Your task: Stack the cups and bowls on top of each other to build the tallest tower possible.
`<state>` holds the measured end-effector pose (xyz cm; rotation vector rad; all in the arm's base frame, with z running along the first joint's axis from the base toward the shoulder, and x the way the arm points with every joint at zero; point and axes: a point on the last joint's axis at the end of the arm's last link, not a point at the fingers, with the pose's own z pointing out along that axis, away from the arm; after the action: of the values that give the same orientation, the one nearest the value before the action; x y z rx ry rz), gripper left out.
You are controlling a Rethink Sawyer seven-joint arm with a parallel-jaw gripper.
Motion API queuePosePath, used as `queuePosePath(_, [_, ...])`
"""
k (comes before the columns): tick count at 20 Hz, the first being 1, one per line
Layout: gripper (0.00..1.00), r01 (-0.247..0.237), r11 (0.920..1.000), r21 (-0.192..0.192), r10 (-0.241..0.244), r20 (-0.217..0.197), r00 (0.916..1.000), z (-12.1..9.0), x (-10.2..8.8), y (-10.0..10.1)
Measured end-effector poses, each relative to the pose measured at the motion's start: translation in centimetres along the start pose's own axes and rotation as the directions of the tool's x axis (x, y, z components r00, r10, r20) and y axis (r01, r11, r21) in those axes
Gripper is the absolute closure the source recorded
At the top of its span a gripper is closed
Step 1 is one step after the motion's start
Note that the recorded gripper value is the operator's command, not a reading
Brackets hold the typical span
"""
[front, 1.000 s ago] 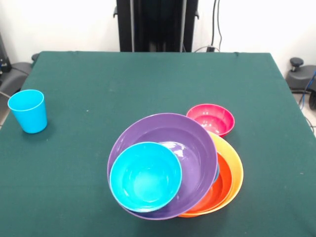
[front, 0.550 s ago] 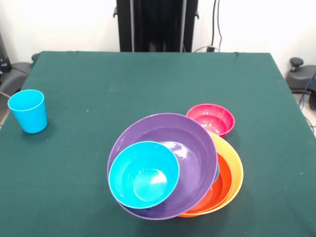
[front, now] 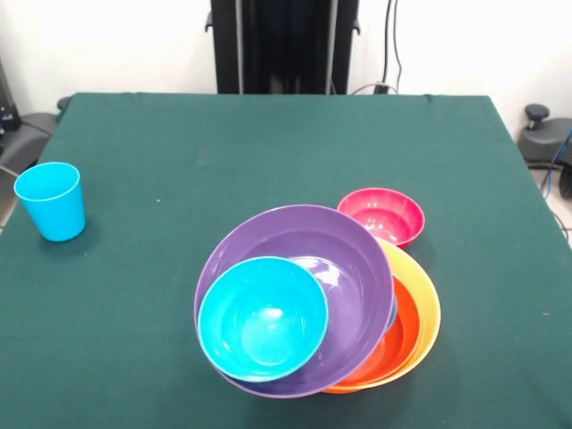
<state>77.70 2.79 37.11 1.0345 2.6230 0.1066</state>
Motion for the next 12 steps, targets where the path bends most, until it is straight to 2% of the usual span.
queuePosePath(5, [0.00, -0.002, 1.0000, -0.005, 0.002, 0.022, 0.9997, 0.5, -1.7, 0.3])
queuePosePath(12, [0.00, -0.021, 0.9997, 0.010, 0.021, 0.012, 0.9997, 2.8, -3.2, -0.9])
